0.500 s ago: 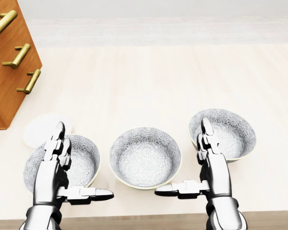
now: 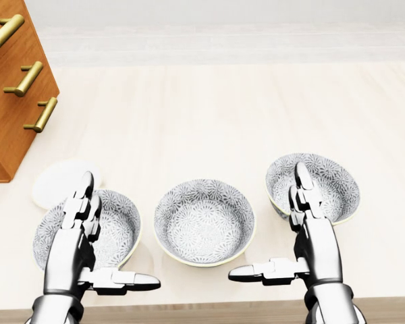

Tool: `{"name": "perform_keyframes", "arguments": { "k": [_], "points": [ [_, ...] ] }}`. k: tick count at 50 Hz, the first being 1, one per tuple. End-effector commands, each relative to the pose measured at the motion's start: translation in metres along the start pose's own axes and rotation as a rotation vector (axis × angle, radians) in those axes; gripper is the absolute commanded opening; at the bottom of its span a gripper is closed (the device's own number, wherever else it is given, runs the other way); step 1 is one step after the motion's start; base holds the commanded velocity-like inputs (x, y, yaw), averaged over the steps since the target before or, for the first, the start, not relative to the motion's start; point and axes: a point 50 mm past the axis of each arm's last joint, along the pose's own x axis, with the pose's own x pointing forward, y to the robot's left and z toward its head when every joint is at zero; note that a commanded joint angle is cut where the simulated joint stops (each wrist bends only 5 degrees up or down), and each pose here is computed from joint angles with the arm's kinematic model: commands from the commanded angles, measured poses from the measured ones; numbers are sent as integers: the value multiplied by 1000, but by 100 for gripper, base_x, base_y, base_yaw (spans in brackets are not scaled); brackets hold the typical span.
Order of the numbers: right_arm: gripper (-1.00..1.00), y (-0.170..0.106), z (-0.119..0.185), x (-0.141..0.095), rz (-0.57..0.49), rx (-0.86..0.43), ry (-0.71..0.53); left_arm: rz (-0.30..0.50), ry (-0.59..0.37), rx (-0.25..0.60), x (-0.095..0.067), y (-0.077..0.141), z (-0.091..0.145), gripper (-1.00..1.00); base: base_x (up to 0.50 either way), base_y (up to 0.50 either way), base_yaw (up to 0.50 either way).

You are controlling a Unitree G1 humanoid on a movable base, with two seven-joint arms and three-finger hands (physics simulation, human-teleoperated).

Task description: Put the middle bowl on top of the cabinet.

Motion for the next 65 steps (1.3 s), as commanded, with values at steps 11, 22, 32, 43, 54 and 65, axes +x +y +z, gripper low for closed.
{"name": "perform_keyframes", "arguments": {
  "k": [11, 22, 32, 43, 54, 65],
  "points": [
    [100, -12, 34, -4, -61, -79, -94, 24, -122, -5, -5, 4, 42, 100, 0, 0, 0],
    [100, -20, 42, -5, -91, -64, -124, 23, -188, -33, -8, 3, 57, 100, 0, 0, 0],
    [100, -18, 49, -13, -87, -56, -132, 33, -253, -51, -10, 7, 72, 100, 0, 0, 0],
    [100, -17, 64, -13, -53, -73, -198, 54, -351, -14, -17, 12, 94, 100, 0, 0, 0],
    [100, -8, 69, -17, 9, -66, -217, 58, -409, 56, -22, 13, 107, 100, 0, 0, 0],
    [100, -15, 92, -18, -5, -26, -324, 74, -511, 46, -29, 18, 129, 100, 0, 0, 0]
  ]
}}
